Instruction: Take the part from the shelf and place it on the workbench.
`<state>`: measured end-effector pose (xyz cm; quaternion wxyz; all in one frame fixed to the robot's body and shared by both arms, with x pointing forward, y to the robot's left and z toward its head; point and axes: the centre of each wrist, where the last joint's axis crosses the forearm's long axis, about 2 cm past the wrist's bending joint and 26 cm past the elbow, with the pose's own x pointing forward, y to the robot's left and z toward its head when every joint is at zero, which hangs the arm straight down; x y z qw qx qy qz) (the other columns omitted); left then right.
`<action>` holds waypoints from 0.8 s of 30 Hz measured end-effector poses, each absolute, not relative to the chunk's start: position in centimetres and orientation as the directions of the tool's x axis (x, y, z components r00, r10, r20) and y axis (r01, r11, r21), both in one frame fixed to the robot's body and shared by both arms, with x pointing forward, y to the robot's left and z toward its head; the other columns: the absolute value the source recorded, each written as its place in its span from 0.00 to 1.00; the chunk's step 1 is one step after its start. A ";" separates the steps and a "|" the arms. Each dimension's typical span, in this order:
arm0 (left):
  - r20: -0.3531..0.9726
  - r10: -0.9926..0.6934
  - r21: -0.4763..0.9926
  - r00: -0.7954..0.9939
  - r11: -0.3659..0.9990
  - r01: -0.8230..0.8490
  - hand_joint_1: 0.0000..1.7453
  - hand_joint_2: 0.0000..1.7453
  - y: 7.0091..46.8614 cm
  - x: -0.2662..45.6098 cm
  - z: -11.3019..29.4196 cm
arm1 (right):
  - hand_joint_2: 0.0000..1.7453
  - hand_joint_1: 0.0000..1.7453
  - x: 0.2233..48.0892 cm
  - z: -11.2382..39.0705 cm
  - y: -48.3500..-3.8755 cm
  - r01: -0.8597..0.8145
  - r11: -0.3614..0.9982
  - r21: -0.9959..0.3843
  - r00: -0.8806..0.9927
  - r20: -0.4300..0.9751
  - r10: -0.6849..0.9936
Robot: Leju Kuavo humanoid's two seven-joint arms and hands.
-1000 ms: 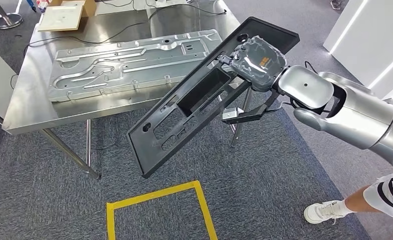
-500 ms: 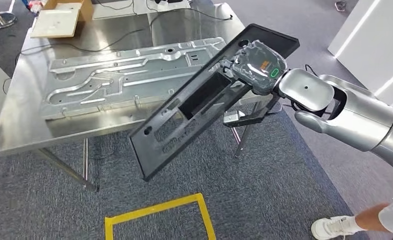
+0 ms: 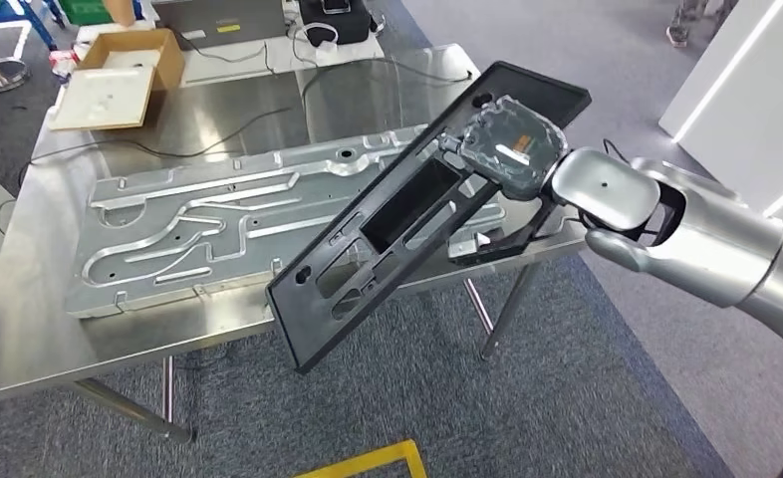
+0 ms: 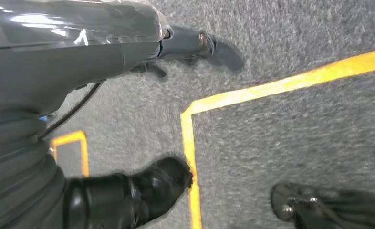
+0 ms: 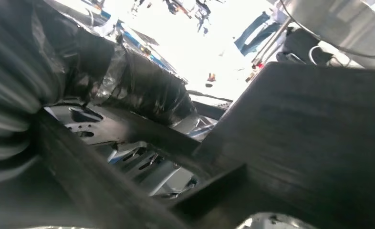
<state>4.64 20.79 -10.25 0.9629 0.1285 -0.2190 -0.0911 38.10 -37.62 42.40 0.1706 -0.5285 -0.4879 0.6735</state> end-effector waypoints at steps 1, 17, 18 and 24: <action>0.403 -0.233 0.288 0.885 0.950 0.119 0.00 1.00 20.8 4.9 -10.2 | 1.00 1.00 38.1 42.9 -37.7 0.291 -0.468 -0.835 -0.386 -0.550 0.741; 0.445 -0.233 0.296 0.865 0.950 0.103 0.00 1.00 20.8 5.5 -10.1 | 1.00 1.00 38.7 42.5 -38.8 0.184 -0.378 -0.907 -0.420 -0.420 0.804; 0.449 -0.234 0.297 0.862 0.949 0.103 0.00 1.00 20.8 5.5 -10.1 | 1.00 1.00 38.6 42.5 -39.0 0.181 -0.380 -0.907 -0.418 -0.420 0.805; 0.468 -0.244 0.303 0.849 0.947 0.105 0.00 1.00 20.9 5.8 -10.1 | 1.00 1.00 38.1 42.9 -40.1 0.166 -0.383 -0.909 -0.403 -0.417 0.814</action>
